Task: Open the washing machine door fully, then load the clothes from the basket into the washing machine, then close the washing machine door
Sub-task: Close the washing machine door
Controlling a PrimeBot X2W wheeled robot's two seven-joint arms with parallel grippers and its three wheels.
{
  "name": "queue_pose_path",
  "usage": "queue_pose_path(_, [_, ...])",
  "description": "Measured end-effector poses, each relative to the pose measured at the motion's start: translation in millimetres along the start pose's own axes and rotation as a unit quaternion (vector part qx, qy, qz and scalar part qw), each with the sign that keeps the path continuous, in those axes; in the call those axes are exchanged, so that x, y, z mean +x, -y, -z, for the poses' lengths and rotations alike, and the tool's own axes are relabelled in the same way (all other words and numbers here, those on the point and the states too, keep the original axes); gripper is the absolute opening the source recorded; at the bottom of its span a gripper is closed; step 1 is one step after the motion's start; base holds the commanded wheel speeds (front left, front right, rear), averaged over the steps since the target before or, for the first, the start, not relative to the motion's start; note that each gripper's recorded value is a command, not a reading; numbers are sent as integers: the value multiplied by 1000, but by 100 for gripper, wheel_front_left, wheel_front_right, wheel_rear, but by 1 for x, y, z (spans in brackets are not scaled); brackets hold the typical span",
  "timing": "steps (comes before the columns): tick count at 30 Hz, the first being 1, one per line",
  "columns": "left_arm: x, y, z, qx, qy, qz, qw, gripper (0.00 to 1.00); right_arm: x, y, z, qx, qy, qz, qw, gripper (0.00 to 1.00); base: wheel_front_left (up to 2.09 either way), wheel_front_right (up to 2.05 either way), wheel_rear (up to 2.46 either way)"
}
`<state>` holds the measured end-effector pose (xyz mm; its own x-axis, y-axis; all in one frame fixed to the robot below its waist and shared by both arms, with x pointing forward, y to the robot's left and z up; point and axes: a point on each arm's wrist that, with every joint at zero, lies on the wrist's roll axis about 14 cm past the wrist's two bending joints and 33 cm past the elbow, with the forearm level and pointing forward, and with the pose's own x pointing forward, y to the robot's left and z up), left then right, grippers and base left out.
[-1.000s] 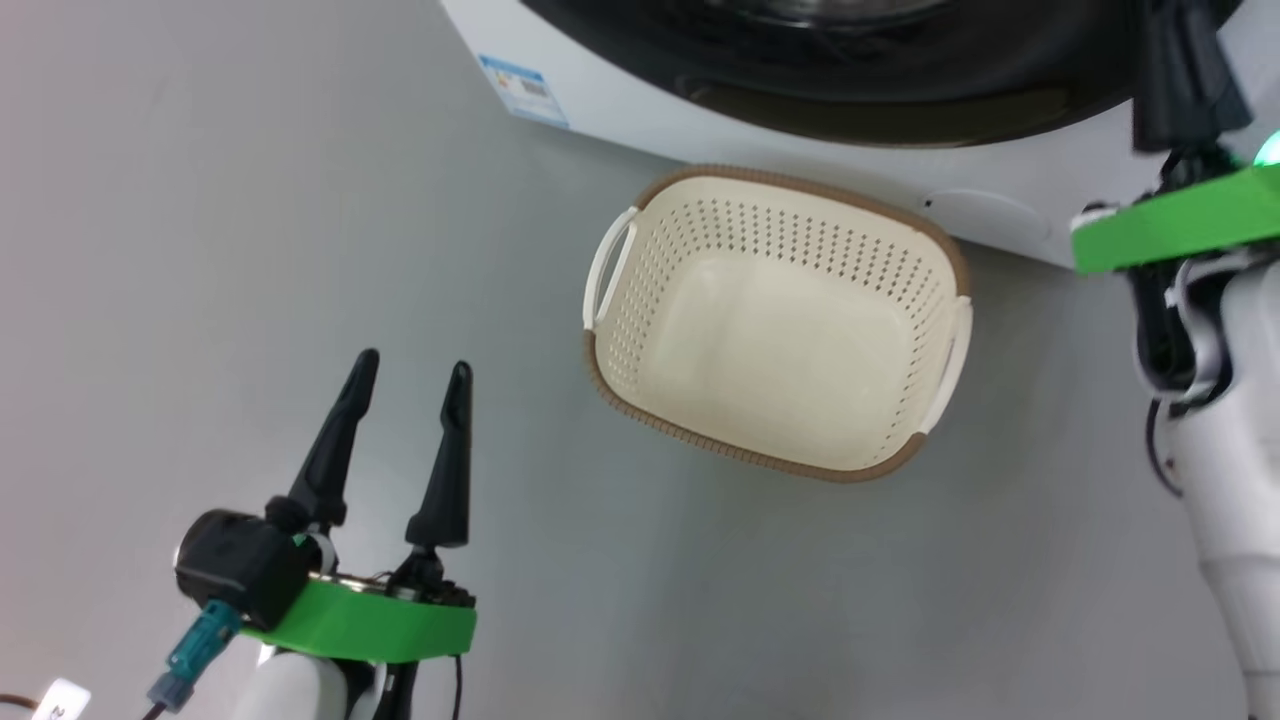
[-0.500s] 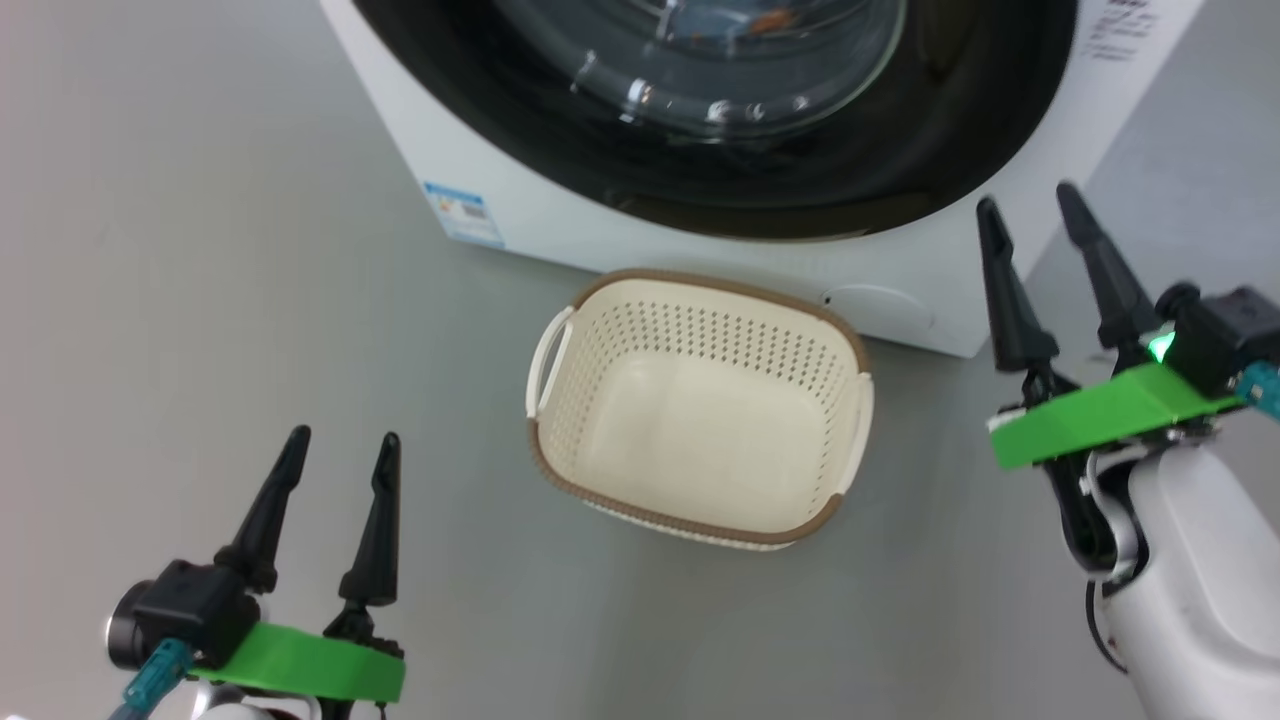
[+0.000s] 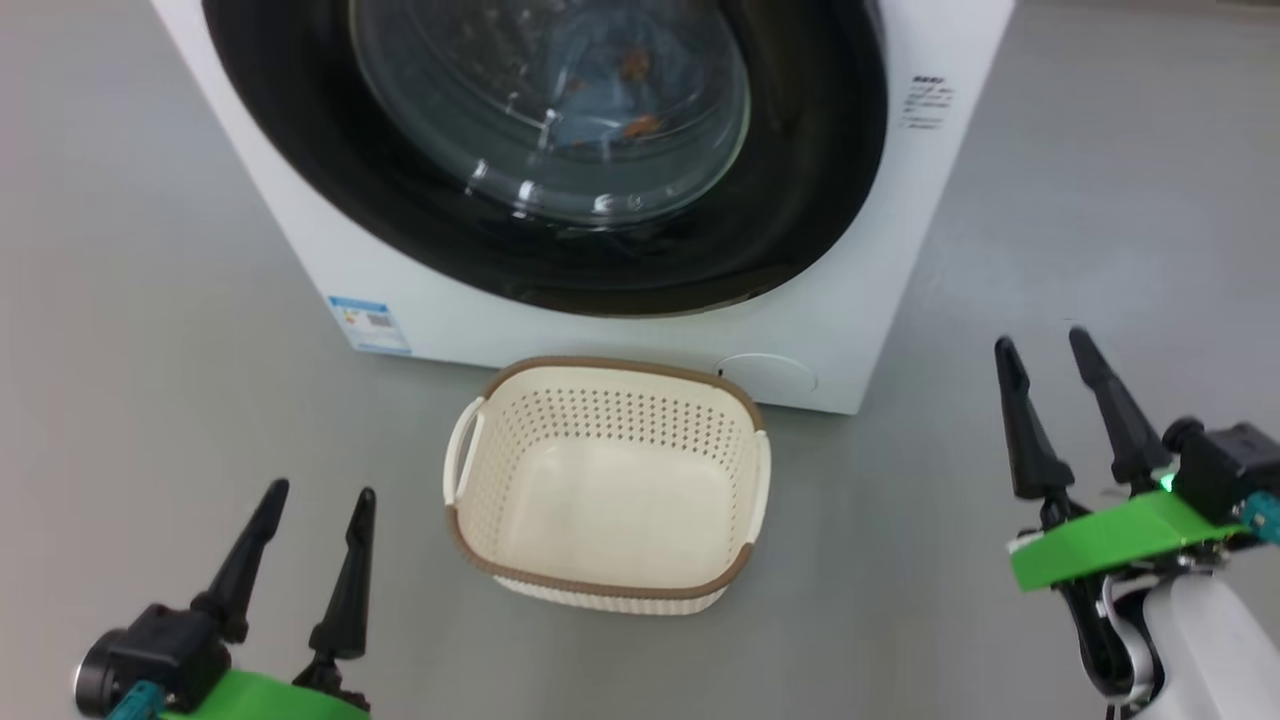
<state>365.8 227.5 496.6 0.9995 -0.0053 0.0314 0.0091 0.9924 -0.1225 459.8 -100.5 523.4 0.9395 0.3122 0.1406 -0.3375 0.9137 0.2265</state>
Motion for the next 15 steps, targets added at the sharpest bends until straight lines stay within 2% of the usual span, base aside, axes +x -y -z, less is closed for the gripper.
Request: queue_pose_path(15, [8, 21, 1, 2, -1, 40, 999, 100, -77, 45, -19, -21, 10, 87, 996, 100, 0, 0, 0])
